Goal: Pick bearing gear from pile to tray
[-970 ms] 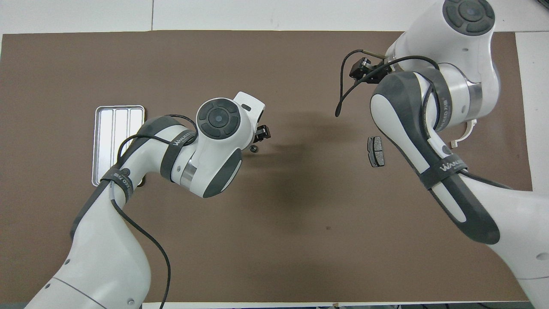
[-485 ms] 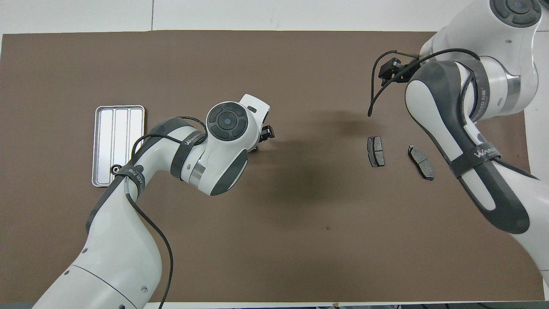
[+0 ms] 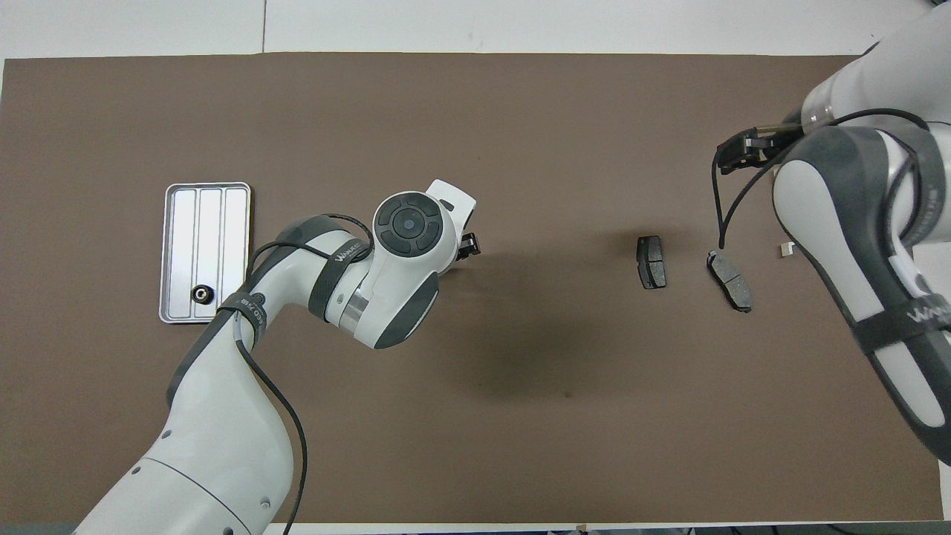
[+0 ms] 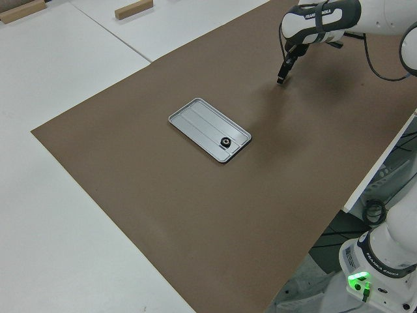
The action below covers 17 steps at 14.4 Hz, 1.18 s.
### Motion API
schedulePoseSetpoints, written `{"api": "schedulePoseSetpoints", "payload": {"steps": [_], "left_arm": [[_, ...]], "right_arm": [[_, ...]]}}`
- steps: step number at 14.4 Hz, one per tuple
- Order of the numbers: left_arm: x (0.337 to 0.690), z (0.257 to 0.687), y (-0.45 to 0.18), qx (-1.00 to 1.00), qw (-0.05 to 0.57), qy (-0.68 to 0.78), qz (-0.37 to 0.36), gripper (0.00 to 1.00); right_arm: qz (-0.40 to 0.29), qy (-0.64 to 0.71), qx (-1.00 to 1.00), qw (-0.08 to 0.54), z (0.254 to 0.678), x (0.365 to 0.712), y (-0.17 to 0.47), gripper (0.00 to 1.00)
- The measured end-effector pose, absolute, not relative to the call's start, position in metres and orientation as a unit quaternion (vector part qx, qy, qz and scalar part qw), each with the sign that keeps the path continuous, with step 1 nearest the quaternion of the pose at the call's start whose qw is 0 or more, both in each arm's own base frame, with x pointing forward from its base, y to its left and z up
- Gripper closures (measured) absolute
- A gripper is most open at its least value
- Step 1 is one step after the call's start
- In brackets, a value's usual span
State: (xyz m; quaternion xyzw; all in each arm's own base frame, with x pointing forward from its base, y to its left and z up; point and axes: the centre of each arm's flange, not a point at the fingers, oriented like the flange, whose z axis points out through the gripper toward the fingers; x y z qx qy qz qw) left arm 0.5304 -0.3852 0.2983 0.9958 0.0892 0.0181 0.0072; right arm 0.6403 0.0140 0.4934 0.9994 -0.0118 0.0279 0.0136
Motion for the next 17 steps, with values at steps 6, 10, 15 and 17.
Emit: {"api": "schedulePoseSetpoints", "payload": {"steps": [6,10,15,17], "left_arm": [[0.53,0.299,-0.388,0.995,0.01,0.092,0.022,0.51],[0.53,0.299,-0.387,0.995,0.011,0.096,0.024,0.77],[0.566,0.321,-0.345,0.994,-0.015,0.1,0.028,0.77],[0.603,0.372,-0.282,0.996,-0.019,0.086,0.032,0.77]], "right_arm": [[0.013,-0.001,1.0,0.028,0.588,0.557,0.03,0.0],[-0.011,0.008,0.999,0.031,0.601,0.538,0.045,0.0],[-0.029,0.0,0.999,0.023,0.607,0.532,0.048,0.0],[-0.028,-0.004,1.0,0.012,0.611,0.532,0.05,0.0]]}}
